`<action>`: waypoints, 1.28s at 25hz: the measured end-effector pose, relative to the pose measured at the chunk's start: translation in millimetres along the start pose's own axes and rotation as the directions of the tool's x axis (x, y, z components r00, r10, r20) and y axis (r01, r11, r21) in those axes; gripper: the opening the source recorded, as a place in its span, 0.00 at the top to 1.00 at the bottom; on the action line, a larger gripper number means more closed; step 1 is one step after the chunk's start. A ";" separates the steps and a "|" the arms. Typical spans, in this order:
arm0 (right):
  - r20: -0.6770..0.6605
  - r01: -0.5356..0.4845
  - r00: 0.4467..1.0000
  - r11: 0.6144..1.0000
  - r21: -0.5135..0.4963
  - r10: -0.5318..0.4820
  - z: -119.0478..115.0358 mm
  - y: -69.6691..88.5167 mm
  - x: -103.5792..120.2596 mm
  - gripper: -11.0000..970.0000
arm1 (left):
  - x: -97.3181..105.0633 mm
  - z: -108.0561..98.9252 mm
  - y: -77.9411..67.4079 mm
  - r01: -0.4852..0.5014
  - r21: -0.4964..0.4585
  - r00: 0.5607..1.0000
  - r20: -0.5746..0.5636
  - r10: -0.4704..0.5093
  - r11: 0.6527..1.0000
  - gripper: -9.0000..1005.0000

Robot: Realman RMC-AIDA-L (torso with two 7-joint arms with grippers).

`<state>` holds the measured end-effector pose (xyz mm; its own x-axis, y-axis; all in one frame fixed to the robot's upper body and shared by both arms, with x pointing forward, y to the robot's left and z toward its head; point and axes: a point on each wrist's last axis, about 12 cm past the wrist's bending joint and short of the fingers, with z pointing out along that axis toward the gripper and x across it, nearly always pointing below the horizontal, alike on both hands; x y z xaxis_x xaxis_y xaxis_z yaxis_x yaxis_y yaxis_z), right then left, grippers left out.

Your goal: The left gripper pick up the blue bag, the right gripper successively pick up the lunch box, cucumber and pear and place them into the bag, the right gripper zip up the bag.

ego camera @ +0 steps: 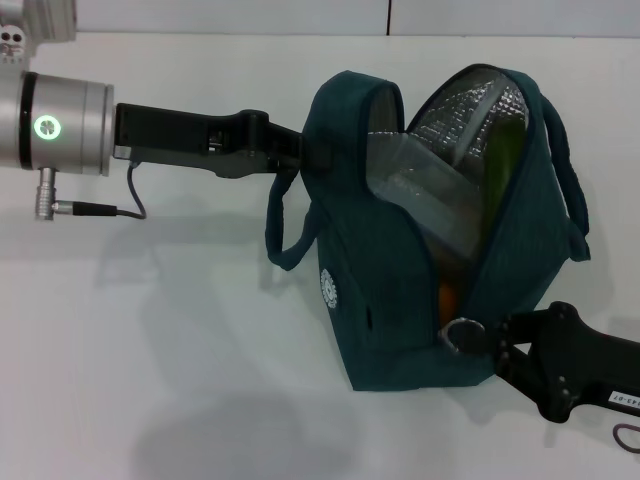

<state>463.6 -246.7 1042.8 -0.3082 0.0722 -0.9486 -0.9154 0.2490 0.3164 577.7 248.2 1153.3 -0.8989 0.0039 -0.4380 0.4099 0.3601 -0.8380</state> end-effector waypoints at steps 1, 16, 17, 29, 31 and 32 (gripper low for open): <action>0.000 -0.004 1.000 1.000 0.003 0.004 -0.8 0.4 0.8 0.98 | 0.1 -0.1 0.0 -0.001 0.001 1.000 0.001 0.001 1.000 0.94; 0.133 0.072 0.988 0.997 0.018 -0.074 -4.3 2.5 -11.9 0.98 | 0.5 0.9 0.0 -0.025 0.004 1.000 0.004 0.025 1.000 0.94; 0.133 0.076 0.988 0.997 0.016 -0.078 -2.9 1.8 -12.7 0.98 | 0.6 1.1 0.0 -0.030 0.005 1.000 0.005 0.030 1.000 0.94; 0.130 0.090 0.987 0.996 -0.001 -0.089 2.6 0.5 -15.1 0.98 | 13.8 -3.9 3.3 -0.128 0.059 0.987 0.103 0.121 0.990 0.89; 0.131 0.093 0.987 0.996 -0.003 -0.092 3.1 0.4 -15.4 0.98 | 15.2 -5.8 3.8 -0.150 0.062 0.982 0.121 0.142 0.987 0.86; 0.134 0.103 0.986 0.995 -0.007 -0.102 4.2 0.3 -16.4 0.98 | 16.5 -7.7 4.0 -0.170 0.067 0.977 0.142 0.160 0.983 0.84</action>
<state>469.5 -243.8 1058.4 -0.1763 0.1749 -0.9687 -0.9441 0.2485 0.2166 563.2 256.9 1145.2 -0.7907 -0.0713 -0.6080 0.5666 0.2911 -0.7709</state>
